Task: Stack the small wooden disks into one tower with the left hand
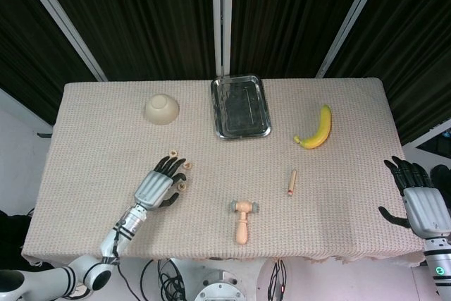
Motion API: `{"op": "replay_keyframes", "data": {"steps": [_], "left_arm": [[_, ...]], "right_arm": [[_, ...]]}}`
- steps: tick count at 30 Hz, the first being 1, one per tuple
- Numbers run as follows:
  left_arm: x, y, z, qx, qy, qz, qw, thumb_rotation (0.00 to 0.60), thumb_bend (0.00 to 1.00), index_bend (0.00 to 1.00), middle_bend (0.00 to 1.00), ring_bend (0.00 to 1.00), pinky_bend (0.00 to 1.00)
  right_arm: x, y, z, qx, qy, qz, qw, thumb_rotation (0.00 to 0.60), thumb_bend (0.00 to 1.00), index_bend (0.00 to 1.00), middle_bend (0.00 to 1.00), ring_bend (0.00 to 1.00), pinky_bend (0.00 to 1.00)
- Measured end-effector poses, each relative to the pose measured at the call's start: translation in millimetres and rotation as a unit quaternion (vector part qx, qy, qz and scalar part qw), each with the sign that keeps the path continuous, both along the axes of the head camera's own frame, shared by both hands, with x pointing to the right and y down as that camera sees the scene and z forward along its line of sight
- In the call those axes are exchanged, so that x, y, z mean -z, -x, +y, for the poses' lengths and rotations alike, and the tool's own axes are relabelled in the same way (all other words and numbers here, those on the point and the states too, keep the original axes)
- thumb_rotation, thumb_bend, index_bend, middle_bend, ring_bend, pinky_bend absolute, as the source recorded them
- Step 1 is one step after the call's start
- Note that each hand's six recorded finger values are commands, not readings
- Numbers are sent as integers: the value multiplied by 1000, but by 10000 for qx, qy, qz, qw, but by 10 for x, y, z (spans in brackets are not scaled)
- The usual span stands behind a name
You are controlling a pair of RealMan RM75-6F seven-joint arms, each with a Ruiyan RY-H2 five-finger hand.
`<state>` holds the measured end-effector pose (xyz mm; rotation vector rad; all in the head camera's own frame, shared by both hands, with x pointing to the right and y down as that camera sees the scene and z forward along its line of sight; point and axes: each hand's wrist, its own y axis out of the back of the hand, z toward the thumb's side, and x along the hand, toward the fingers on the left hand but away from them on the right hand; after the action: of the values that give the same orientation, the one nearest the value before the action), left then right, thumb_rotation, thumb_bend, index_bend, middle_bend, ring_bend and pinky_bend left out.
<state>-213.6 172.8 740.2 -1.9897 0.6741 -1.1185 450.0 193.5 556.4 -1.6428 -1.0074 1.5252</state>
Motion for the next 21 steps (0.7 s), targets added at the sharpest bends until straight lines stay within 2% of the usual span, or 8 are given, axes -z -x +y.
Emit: {"op": "replay_keyframes", "data": {"steps": [9, 21], "left_arm": [[-83, -19, 1, -19, 120, -41, 9999, 600, 349, 362, 26, 0, 0], [-89, -36, 26, 8, 147, 57, 9999, 600, 349, 469, 40, 0, 0]], "right_arm": [[-7, -8, -5, -14, -4, 34, 10000, 600, 138, 0, 0, 0, 0], [-2, -17, -4, -26, -8, 35, 10000, 600, 138, 0, 0, 0, 0]]}}
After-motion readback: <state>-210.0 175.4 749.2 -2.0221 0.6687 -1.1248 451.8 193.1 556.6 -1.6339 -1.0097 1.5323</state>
